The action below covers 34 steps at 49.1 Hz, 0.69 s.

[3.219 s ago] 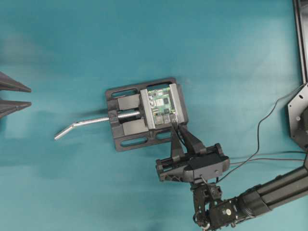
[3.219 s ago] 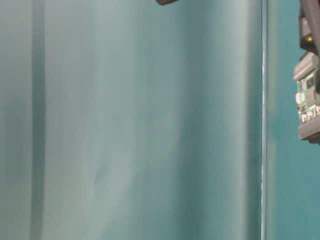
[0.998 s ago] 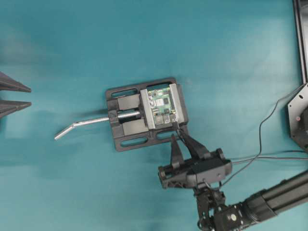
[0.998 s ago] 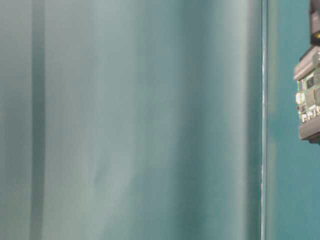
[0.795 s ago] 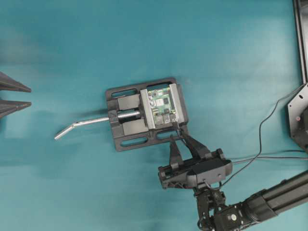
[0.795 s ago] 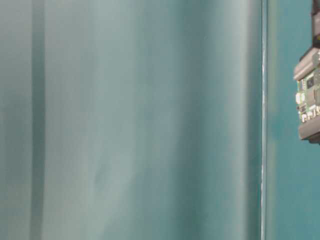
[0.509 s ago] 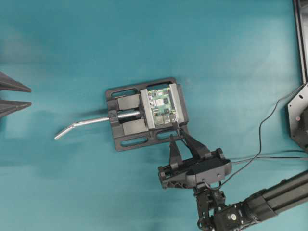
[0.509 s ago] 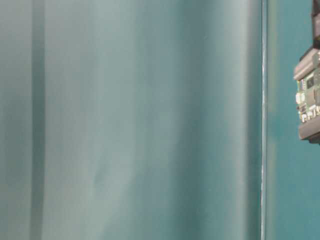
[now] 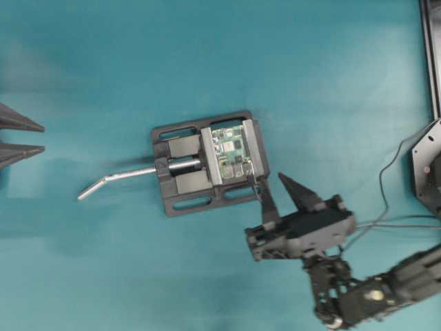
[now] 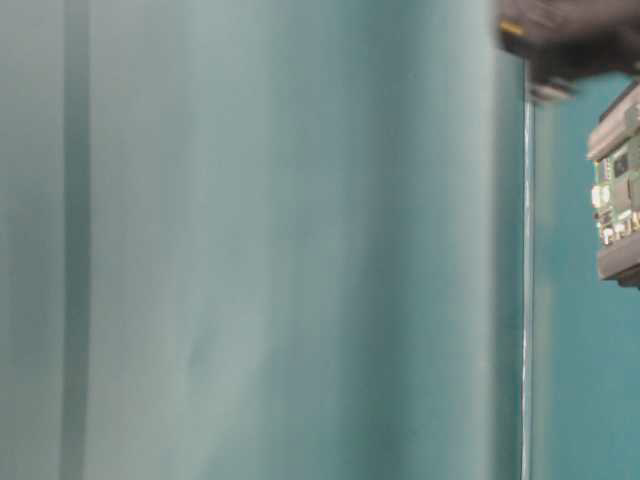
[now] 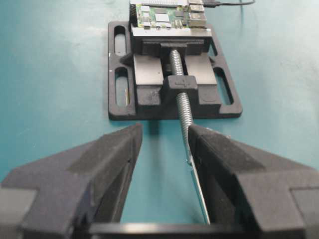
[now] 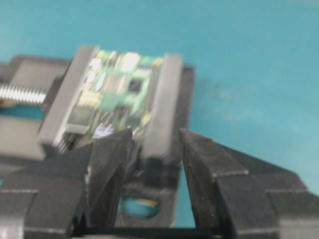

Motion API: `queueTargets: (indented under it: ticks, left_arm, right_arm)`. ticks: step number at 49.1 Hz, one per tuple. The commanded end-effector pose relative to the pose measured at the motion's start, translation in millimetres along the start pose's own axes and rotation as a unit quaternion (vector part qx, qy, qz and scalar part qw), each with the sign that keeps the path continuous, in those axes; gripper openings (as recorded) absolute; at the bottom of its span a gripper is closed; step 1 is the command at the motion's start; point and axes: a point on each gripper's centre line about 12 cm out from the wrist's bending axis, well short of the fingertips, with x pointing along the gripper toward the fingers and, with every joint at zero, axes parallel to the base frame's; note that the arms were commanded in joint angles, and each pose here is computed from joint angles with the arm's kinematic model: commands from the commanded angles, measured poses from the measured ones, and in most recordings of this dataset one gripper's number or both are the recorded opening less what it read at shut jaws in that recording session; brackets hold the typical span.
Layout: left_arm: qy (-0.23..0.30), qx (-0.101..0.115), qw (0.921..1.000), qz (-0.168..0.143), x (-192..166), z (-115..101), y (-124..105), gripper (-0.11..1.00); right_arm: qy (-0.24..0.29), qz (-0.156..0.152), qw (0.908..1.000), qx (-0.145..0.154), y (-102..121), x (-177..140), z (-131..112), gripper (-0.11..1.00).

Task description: Insert the USB into the fixed PCB.

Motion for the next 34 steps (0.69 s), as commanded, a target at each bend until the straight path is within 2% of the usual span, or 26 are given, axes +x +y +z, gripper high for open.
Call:
queueTargets:
  ticks: [1, 9, 19, 24, 31, 34]
  left_arm:
    - [-0.006, 0.0, 1.0, -0.002, 0, 6, -1, 0.53]
    - [-0.007, 0.0, 1.0, -0.002, 0, 7, -1, 0.53]
    - [-0.007, -0.001, 1.0, -0.001, 0, 7, -1, 0.53]
    - [-0.007, 0.0, 1.0, -0.002, 0, 7, -1, 0.53]
    - [-0.007, -0.001, 1.0, -0.001, 0, 7, -1, 0.53]
    - [-0.007, 0.0, 1.0, -0.002, 0, 7, -1, 0.53]
  right_arm:
    - [0.003, 0.027, 0.9995, 0.019, -6, -9, 25, 0.48]
    - [0.017, 0.064, 0.9978, 0.01, -22, -7, 37, 0.49]
    - [0.051, 0.127, 0.9905, -0.01, -37, -1, 39, 0.59]
    - [0.062, 0.143, 0.9877, -0.016, -41, 1, 38, 0.66]
    - [0.058, 0.159, 0.985, -0.032, -43, 5, 36, 0.69]
    - [0.045, 0.175, 0.9826, -0.042, -44, 6, 36, 0.69]
